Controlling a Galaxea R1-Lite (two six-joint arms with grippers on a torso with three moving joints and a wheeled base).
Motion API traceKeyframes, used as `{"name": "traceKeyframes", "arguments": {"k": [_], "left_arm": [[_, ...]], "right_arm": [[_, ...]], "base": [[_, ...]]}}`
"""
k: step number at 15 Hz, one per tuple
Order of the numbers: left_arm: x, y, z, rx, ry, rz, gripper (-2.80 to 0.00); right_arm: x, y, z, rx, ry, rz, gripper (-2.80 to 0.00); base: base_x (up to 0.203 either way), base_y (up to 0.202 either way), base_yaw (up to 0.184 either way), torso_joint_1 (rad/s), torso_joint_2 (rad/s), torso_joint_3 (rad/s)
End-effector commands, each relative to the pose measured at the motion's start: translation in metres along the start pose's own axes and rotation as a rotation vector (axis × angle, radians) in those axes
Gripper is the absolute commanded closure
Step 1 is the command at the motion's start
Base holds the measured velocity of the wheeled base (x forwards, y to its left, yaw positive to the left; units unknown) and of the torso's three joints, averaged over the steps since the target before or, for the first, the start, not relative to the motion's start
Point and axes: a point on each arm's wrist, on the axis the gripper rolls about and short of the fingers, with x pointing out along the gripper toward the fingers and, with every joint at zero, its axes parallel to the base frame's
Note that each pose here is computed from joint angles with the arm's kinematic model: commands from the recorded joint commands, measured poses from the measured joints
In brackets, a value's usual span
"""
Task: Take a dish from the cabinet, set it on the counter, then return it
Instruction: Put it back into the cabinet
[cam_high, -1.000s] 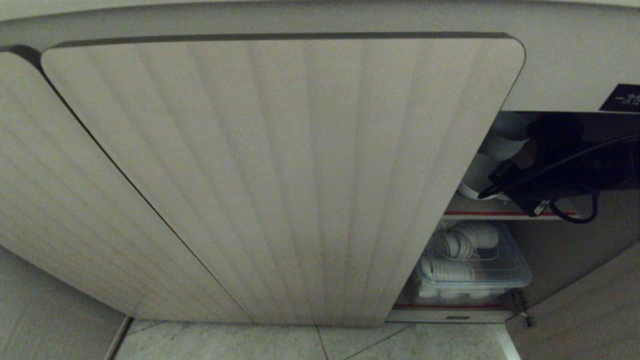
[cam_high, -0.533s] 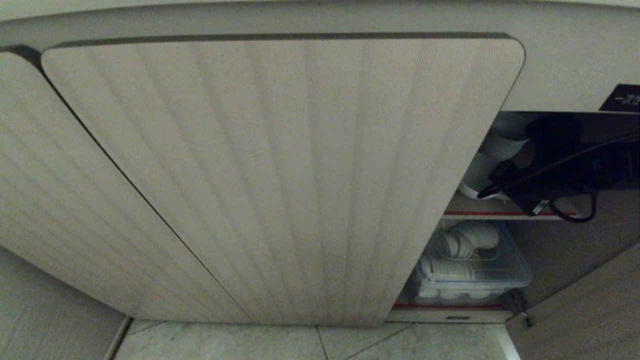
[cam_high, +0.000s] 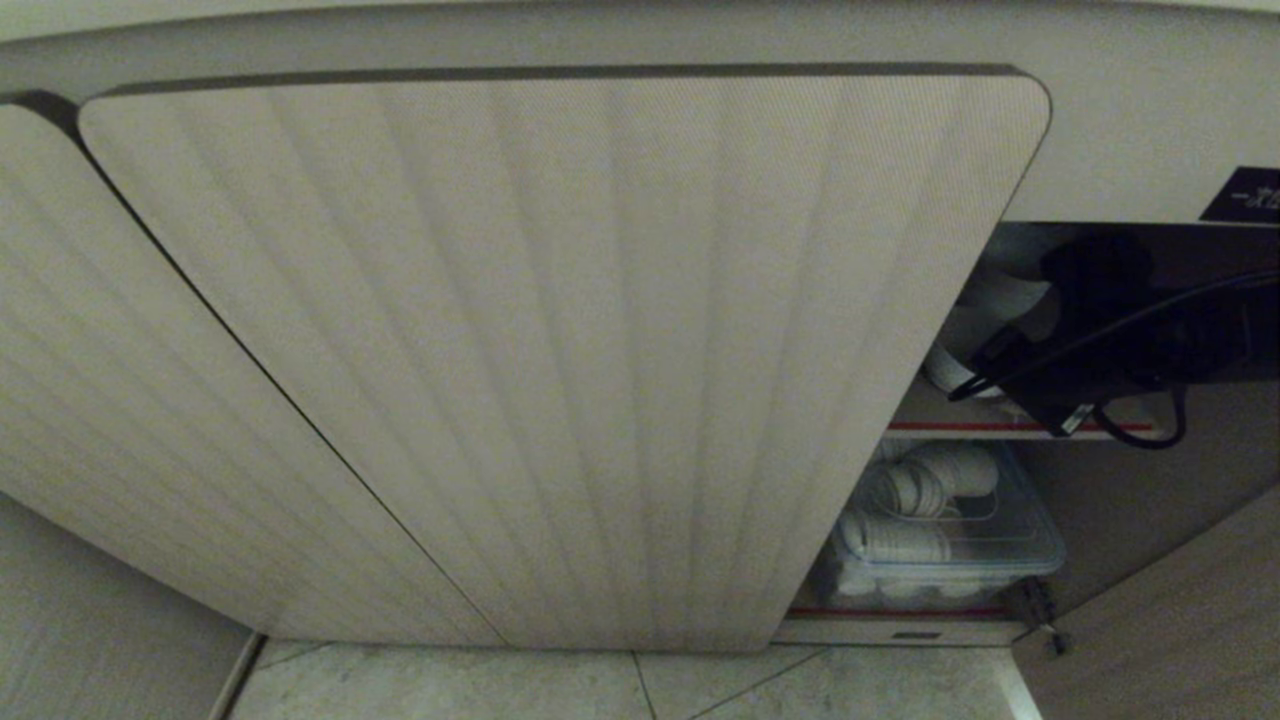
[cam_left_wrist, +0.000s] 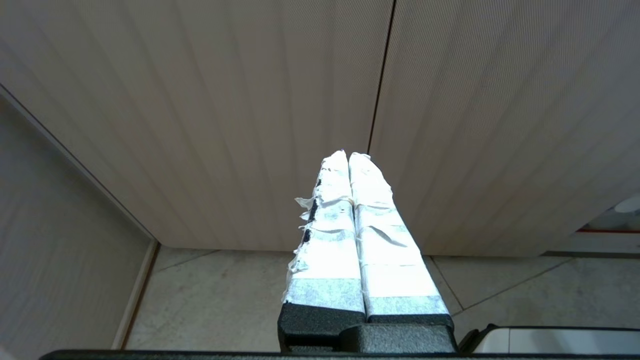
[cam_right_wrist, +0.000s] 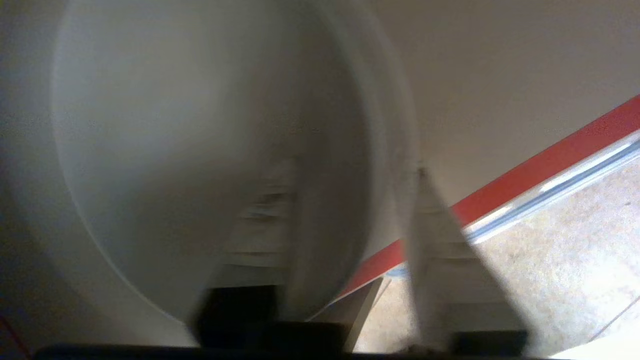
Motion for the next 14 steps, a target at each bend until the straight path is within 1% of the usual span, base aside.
{"name": "traceKeyframes", "arguments": {"k": [1, 8, 11, 13, 14], "left_arm": [[0.0000, 0.0000, 0.0000, 0.000, -0.001, 0.000, 0.00], [0.0000, 0.0000, 0.0000, 0.000, -0.001, 0.000, 0.00], [0.0000, 0.0000, 0.0000, 0.000, -0.001, 0.000, 0.00], [0.0000, 0.0000, 0.0000, 0.000, -0.001, 0.000, 0.00], [0.0000, 0.0000, 0.0000, 0.000, -0.001, 0.000, 0.00]], "right_arm": [[-0.0013, 0.0037, -0.0004, 0.001, -0.007, 0.009, -2.80], [-0.0009, 0.0054, 0.0011, 0.001, -0.024, 0.005, -2.80], [-0.0014, 0.0072, 0.0031, -0.002, -0.052, 0.022, -2.80], [-0.0011, 0.0063, 0.0031, -0.011, -0.070, 0.002, -2.80], [-0.0010, 0.0055, 0.0024, -0.028, -0.075, -0.008, -2.80]], "base": [[0.000, 0.000, 0.000, 0.000, 0.00, 0.000], [0.000, 0.000, 0.000, 0.000, 0.00, 0.000], [0.000, 0.000, 0.000, 0.000, 0.00, 0.000], [0.000, 0.000, 0.000, 0.000, 0.00, 0.000], [0.000, 0.000, 0.000, 0.000, 0.00, 0.000]]}}
